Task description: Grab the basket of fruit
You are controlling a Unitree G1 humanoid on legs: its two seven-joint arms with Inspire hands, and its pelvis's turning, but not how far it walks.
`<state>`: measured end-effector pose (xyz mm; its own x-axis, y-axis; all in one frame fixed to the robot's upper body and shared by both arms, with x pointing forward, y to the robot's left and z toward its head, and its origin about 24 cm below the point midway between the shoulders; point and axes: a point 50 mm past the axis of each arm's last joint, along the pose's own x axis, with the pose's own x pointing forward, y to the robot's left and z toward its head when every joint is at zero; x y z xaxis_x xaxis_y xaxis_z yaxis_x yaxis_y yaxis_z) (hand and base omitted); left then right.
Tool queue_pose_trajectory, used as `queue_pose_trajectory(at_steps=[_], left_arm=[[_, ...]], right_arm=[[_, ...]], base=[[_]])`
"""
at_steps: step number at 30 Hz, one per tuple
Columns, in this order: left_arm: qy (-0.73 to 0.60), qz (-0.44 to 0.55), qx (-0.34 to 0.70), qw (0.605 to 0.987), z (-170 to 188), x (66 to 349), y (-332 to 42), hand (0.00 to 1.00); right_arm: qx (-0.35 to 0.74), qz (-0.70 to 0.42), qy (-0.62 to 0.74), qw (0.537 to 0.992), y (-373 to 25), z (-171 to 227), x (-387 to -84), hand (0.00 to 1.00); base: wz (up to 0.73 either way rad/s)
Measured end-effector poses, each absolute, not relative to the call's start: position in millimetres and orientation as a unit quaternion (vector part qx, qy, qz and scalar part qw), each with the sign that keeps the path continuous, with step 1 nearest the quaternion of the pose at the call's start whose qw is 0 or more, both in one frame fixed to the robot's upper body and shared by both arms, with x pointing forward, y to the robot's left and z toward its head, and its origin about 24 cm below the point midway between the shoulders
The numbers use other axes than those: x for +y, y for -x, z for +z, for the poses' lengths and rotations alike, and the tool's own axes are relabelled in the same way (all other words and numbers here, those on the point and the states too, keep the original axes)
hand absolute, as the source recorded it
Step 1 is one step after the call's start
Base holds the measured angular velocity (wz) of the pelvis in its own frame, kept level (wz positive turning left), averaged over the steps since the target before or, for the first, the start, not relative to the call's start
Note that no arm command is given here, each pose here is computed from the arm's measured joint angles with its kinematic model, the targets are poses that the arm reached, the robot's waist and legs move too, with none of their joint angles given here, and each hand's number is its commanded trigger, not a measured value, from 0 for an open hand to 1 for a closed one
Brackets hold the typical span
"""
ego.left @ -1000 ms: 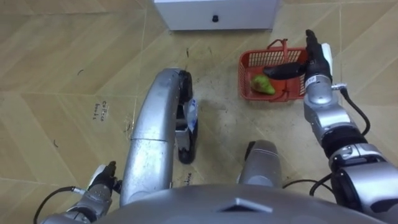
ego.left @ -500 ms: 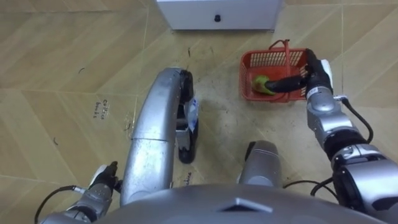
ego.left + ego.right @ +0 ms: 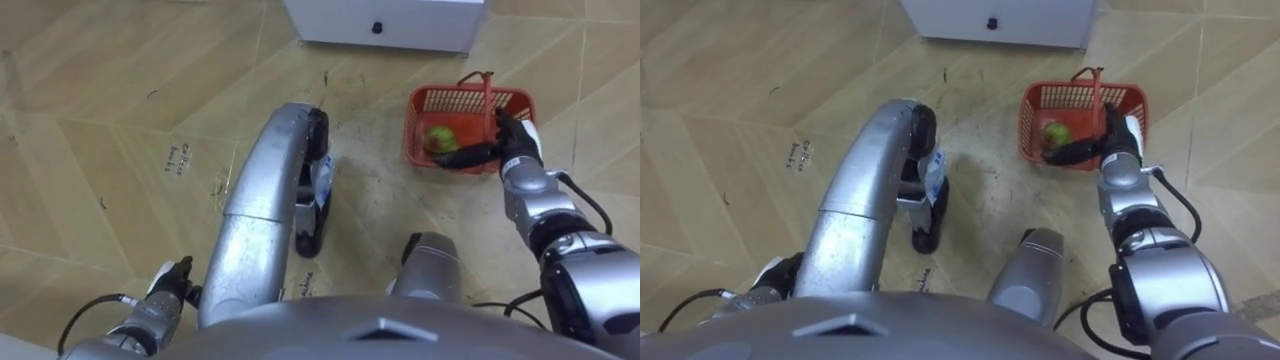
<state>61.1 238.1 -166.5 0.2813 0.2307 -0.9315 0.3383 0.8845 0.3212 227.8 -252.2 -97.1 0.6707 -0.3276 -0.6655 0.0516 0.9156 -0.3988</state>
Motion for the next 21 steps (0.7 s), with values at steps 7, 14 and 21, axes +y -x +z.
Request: queue_pose_trajectory(at_steps=[7,14,21], left_arm=[[-0.243,-0.043,0.599,0.762,-166.9,236.5,-61.0,0.00],[-0.246,-0.046,0.593,0.765,-165.7,236.0,-71.7,0.00],[-0.249,-0.045,0.583,0.772,-163.8,235.4,-84.0,0.00]], right_arm=[[0.413,-0.111,0.164,0.889,-221.9,-102.0,-254.0,0.78],[0.427,-0.114,0.154,0.884,-216.2,-105.5,-257.0,1.00],[0.435,-0.119,0.143,0.881,-213.0,-106.8,-259.9,1.00]], base=[[0.00],[0.00],[0.00]])
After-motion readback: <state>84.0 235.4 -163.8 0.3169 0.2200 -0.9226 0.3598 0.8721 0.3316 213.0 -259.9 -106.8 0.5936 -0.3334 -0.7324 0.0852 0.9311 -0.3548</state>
